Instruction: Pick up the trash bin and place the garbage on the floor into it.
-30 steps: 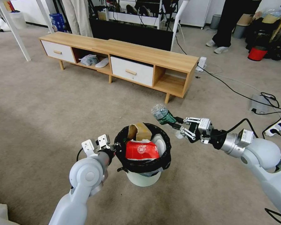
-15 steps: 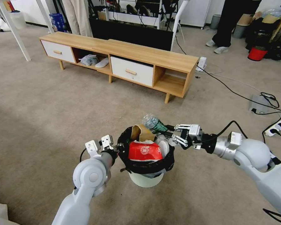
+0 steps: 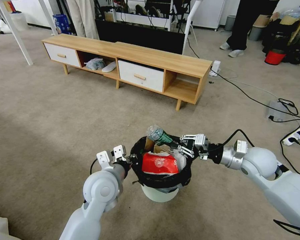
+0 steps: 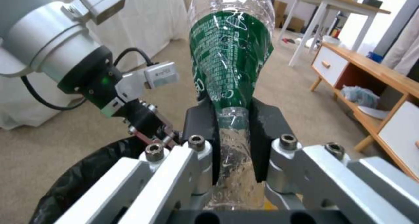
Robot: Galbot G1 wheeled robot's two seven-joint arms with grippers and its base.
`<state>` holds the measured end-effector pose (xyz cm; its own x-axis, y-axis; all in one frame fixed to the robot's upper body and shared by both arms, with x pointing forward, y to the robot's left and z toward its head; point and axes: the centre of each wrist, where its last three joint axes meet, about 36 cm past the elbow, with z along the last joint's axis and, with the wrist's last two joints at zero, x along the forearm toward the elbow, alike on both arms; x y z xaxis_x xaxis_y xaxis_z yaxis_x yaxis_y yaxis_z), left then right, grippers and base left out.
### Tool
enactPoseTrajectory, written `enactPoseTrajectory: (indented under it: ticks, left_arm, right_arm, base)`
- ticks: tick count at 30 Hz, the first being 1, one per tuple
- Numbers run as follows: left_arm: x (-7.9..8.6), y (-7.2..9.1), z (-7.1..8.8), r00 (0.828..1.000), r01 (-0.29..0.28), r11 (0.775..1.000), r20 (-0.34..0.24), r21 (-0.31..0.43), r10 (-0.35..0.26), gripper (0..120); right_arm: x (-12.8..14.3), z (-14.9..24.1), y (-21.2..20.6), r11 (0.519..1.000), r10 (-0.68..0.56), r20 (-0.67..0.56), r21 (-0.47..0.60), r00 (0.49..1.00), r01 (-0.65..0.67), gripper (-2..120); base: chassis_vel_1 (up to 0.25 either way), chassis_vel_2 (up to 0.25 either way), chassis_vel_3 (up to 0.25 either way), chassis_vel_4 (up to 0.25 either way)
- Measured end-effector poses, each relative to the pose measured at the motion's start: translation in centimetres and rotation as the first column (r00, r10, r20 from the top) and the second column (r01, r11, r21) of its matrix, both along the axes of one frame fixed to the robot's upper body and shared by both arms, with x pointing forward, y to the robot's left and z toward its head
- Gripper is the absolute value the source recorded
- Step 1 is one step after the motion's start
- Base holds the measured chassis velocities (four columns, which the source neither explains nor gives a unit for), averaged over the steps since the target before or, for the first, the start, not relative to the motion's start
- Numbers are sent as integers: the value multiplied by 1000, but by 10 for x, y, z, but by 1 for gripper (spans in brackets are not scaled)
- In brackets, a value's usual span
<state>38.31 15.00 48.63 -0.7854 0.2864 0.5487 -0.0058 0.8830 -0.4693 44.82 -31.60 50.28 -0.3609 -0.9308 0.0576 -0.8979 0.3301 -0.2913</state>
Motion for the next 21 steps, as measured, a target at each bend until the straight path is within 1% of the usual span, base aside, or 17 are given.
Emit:
enactPoseTrajectory:
  ticks: [7, 10, 15, 21]
  left_arm:
    - [-2, -6, 0, 1000, 16, 1000, 4, -1, -16, 5]
    - [-2, -6, 0, 1000, 17, 1000, 6, -2, -17, 5]
    - [-1, -6, 0, 1000, 18, 1000, 12, -5, -17, 5]
    - [-2, -5, 1, 1000, 16, 1000, 16, -4, -16, 5]
  right_arm:
    - [-2, -4, -5, 999, -29, -2, -29, 1000, 29, 13]
    - [-2, -5, -6, 999, -42, -5, -33, 999, 42, 13]
    - [-4, -16, -9, 992, -96, -30, -83, 995, 93, 13]
    - [-6, -28, -9, 988, -112, -51, -110, 992, 105, 13]
  base:
    - [0, 0, 0, 0]
    - [0, 0, 0, 0]
    - [0, 0, 0, 0]
    - [0, 0, 0, 0]
